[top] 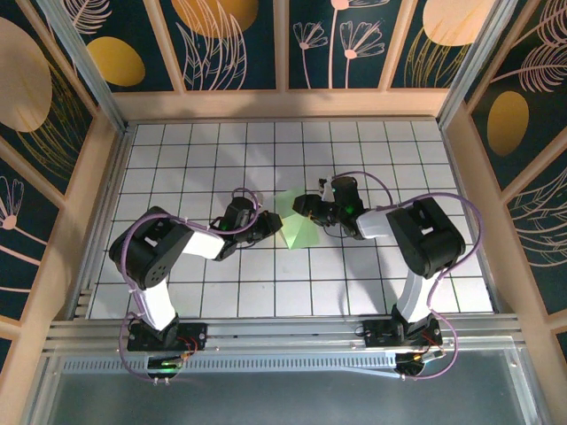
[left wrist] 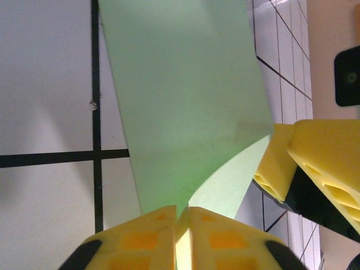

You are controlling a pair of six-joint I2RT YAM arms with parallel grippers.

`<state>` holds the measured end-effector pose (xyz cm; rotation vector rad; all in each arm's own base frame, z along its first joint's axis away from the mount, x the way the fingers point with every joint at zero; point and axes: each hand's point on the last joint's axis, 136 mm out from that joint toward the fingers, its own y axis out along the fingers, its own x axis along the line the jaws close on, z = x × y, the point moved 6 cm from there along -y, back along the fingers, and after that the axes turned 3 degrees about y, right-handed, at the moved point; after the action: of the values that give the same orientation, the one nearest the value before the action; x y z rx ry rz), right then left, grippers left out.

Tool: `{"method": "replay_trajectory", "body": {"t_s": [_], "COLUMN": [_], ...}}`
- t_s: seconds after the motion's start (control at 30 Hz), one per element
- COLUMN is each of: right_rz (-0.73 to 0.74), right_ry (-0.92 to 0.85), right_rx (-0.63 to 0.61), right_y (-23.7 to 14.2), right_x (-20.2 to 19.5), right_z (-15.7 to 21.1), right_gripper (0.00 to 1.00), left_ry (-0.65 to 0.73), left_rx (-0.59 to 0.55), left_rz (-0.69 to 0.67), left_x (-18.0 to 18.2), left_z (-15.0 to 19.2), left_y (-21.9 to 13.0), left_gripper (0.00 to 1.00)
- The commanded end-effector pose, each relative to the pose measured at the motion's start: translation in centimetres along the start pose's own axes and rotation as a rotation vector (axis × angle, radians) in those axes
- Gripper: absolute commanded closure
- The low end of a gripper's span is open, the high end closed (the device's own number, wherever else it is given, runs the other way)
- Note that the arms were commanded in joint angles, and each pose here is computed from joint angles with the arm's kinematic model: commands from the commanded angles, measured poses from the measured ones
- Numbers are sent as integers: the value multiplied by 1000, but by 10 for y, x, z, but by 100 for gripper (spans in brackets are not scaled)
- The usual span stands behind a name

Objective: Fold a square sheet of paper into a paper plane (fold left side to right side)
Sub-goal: Turn over the paper at the center of the table.

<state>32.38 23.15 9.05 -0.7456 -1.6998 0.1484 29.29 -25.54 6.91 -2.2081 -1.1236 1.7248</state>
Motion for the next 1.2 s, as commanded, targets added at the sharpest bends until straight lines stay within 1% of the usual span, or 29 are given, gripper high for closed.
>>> {"method": "replay_trajectory", "body": {"t_s": [0.0,0.13,0.23,0.3,0.4,0.47,0.63,0.7,0.8,0.97,1.07,1.17], "right_rz": [27,50,46,44,35,27,-12,-43,-107,-226,-289,-331], "right_ry": [-24,-36,-43,-53,-77,-101,-143,-155,-176,-196,-183,-175], "right_rx": [2,8,2,-6,-32,-53,-114,-140,-195,-300,-356,-398], "right_y": [5,7,6,5,1,-4,-19,-27,-46,-87,-113,-132], "right_x": [-3,-4,-1,2,10,18,38,48,66,100,118,135], "right_z": [2,2,0,-2,-8,-13,-30,-36,-49,-70,-79,-84], "right_gripper": [50,58,67,74,83,90,100,100,100,100,100,100], "left_ry": [-3,14,23,22,26,51,112,137,163,198,183,136], "left_rx": [0,-11,-30,-44,-81,-124,-215,-250,-296,-331,-309,-245], "left_rz": [-12,-31,-51,-50,-31,-5,8,14,59,255,398,532], "left_x": [0,0,0,-1,-5,-17,-36,-44,-58,-94,-116,-131], "left_z": [0,-2,-6,-11,-22,-34,-54,-60,-67,-74,-75,-73], "left_y": [5,2,-2,-8,-20,-36,-69,-81,-100,-127,-135,-134], "left_gripper": [81,74,65,62,55,50,34,28,19,1,1,2]}}
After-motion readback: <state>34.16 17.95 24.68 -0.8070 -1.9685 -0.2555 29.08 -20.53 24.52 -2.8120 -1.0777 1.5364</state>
